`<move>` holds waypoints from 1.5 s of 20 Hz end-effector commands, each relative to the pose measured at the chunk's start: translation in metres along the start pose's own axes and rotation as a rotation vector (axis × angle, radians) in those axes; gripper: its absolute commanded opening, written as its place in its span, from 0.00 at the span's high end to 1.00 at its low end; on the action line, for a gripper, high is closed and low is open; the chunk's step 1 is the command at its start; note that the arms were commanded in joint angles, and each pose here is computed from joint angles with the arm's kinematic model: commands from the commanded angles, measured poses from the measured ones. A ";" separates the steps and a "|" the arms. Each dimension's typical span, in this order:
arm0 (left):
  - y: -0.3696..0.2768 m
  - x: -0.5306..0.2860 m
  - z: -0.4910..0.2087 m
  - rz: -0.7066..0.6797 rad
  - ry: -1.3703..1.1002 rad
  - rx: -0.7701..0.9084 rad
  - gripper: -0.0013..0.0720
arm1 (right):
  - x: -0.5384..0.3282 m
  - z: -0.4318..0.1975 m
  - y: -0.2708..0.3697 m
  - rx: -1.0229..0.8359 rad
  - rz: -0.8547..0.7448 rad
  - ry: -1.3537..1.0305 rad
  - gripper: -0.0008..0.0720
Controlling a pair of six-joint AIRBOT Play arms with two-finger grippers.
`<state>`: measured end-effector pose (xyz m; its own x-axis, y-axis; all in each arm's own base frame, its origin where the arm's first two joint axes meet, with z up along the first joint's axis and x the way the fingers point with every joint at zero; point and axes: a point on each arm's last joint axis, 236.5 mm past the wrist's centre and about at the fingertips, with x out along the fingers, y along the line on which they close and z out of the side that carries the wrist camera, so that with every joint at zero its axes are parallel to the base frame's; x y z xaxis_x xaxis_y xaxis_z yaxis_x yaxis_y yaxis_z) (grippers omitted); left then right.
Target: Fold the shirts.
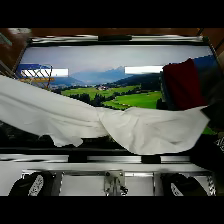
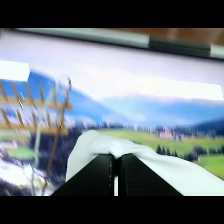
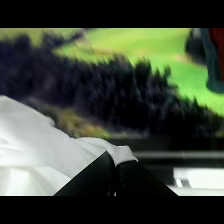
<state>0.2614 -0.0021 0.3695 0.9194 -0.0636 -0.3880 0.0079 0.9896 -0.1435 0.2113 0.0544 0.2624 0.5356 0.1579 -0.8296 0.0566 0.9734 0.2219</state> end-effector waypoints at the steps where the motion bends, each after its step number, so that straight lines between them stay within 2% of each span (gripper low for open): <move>1: -0.014 0.063 -0.071 -0.152 0.175 -0.092 0.93 | 0.085 -0.043 -0.062 0.016 -0.258 0.213 0.91; 3: -0.029 0.098 -0.101 -0.264 0.199 -0.194 0.93 | 0.131 -0.059 -0.089 0.020 -0.356 0.255 0.91; 4: -0.035 0.115 -0.118 -0.303 0.210 -0.240 0.93 | 0.154 -0.064 -0.092 0.043 -0.353 0.272 0.91; 9: -0.054 0.170 -0.219 -0.344 0.349 -0.277 0.93 | 0.241 -0.025 -0.066 0.210 -0.166 0.194 0.91; 13: -0.056 0.185 -0.279 -0.342 0.501 -0.281 0.93 | 0.283 -0.023 -0.082 0.345 -0.103 0.263 0.87; 14: -0.052 0.187 -0.281 -0.329 0.506 -0.269 0.93 | 0.281 -0.019 -0.088 0.333 -0.088 0.262 0.68; 15: -0.047 0.187 -0.280 -0.314 0.500 -0.254 0.93 | 0.273 -0.012 -0.091 0.289 -0.066 0.254 0.29; 16: -0.042 0.188 -0.277 -0.303 0.492 -0.252 0.93 | 0.260 -0.002 -0.091 0.229 -0.043 0.238 0.18; 20: -0.039 0.187 -0.274 -0.297 0.492 -0.258 0.93 | 0.224 0.006 -0.053 0.108 0.033 0.214 0.18; 23: -0.040 0.185 -0.278 -0.302 0.509 -0.253 0.93 | 0.245 -0.039 0.005 -0.063 0.099 0.334 0.18; 27: -0.039 0.182 -0.283 -0.302 0.533 -0.238 0.93 | 0.285 -0.137 0.062 -0.268 0.133 0.558 0.18; 30: -0.039 0.182 -0.283 -0.302 0.533 -0.238 0.93 | 0.314 -0.165 0.084 -0.354 0.120 0.583 0.18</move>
<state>0.3190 -0.0891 0.0480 0.5764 -0.4489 -0.6829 0.0908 0.8656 -0.4924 0.2621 0.1831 -0.0319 0.0161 0.2708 -0.9625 -0.2277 0.9383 0.2602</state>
